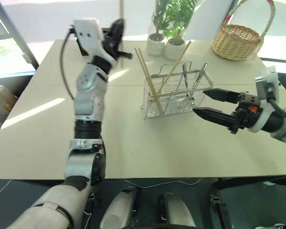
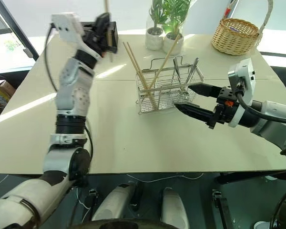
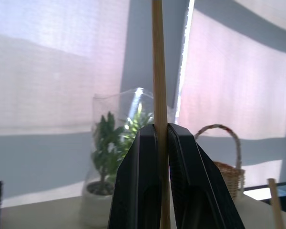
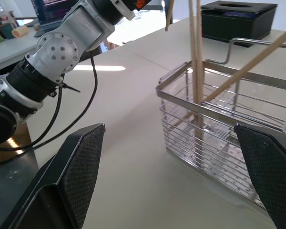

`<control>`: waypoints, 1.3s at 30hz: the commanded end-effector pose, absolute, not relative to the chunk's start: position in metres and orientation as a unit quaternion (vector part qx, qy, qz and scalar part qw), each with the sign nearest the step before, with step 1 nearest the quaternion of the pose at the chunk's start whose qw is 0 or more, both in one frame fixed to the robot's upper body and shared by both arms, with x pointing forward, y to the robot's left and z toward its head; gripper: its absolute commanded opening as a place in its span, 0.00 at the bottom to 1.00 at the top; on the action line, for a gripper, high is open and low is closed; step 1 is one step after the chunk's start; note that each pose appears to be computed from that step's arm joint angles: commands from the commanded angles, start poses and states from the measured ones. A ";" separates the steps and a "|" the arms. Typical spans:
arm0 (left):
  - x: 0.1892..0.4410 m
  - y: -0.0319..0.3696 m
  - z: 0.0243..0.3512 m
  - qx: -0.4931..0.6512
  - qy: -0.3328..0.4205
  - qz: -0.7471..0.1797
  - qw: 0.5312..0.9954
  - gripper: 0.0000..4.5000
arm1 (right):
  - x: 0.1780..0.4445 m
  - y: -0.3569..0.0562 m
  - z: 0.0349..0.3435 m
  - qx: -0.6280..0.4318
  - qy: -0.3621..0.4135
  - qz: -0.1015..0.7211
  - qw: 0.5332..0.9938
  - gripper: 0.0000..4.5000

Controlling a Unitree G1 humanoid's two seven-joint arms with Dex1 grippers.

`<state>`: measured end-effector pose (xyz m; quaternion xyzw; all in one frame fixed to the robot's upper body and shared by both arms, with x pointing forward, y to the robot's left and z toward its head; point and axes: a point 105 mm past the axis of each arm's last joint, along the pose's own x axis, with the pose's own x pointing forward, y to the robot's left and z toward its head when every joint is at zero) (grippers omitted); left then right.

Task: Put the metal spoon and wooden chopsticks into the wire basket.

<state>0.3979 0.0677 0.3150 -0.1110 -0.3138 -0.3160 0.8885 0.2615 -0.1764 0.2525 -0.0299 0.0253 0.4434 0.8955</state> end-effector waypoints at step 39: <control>0.382 0.007 0.257 -0.125 -0.285 -0.383 0.870 0.98 | 0.254 -0.189 0.260 -0.034 -0.026 0.391 0.919 1.00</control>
